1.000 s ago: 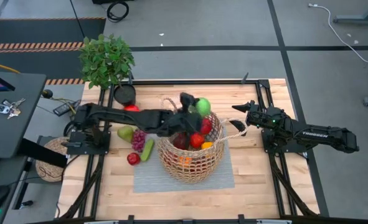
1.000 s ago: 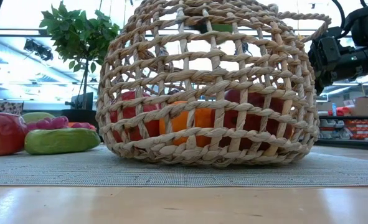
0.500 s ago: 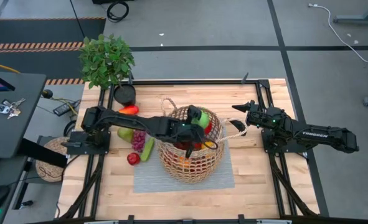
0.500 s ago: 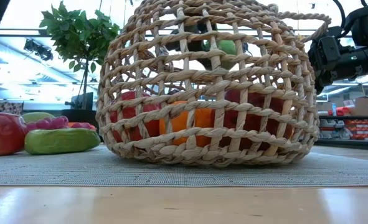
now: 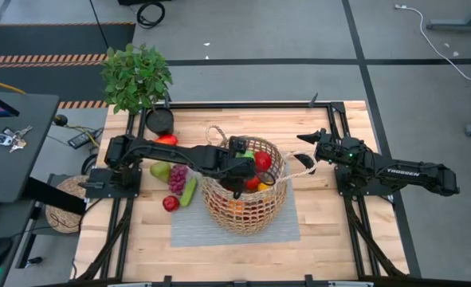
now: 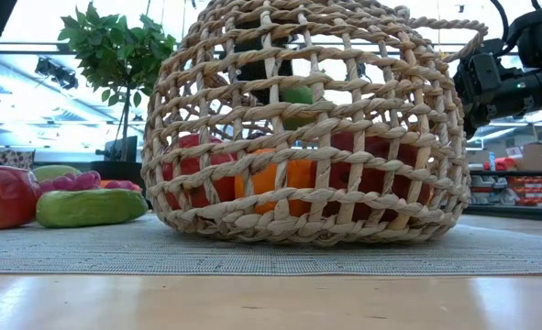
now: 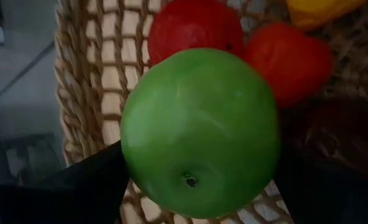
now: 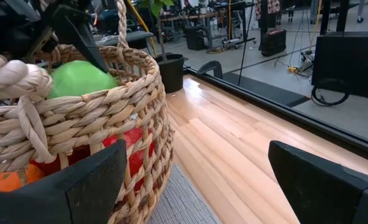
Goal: Build produce basket
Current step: Put the green apple into the brown basket
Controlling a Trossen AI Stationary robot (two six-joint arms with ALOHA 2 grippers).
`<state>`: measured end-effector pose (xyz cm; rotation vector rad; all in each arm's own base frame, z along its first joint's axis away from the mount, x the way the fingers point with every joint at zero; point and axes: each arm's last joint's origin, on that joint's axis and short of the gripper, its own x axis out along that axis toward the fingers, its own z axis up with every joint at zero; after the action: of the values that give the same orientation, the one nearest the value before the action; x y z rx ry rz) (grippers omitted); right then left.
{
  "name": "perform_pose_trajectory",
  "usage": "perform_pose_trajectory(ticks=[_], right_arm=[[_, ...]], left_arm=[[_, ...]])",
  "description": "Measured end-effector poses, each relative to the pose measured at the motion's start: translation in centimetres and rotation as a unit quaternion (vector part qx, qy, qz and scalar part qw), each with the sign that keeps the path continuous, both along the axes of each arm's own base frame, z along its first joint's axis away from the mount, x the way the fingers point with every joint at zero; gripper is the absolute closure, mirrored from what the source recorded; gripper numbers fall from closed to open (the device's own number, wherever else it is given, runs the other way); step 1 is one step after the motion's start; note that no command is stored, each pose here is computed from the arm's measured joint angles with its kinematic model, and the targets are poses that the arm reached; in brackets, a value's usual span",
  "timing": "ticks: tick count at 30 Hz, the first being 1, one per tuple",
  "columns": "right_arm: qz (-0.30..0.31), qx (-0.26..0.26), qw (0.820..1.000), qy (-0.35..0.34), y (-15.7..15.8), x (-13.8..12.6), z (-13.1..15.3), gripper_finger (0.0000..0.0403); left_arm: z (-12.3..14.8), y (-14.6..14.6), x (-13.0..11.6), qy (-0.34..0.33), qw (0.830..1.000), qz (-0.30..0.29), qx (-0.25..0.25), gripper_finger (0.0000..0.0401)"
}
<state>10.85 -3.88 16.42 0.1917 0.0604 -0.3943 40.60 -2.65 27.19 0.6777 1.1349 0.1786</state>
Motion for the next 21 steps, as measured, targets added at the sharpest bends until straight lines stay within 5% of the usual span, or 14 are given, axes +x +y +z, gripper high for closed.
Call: perform_pose_trajectory(ticks=[13, 21], right_arm=[[0.000, 0.000, 1.000, 0.000, 0.00, 0.00, 0.00, 0.0009], [0.000, 0.000, 1.000, 0.000, 0.00, 0.00, 0.00, 0.0009]], left_arm=[[-0.51, -0.08, -0.25, -0.002, 0.999, 0.050, -0.012, 0.0045], [-0.53, -0.03, -0.35, -0.030, 0.993, 0.106, -0.034, 0.0011]])
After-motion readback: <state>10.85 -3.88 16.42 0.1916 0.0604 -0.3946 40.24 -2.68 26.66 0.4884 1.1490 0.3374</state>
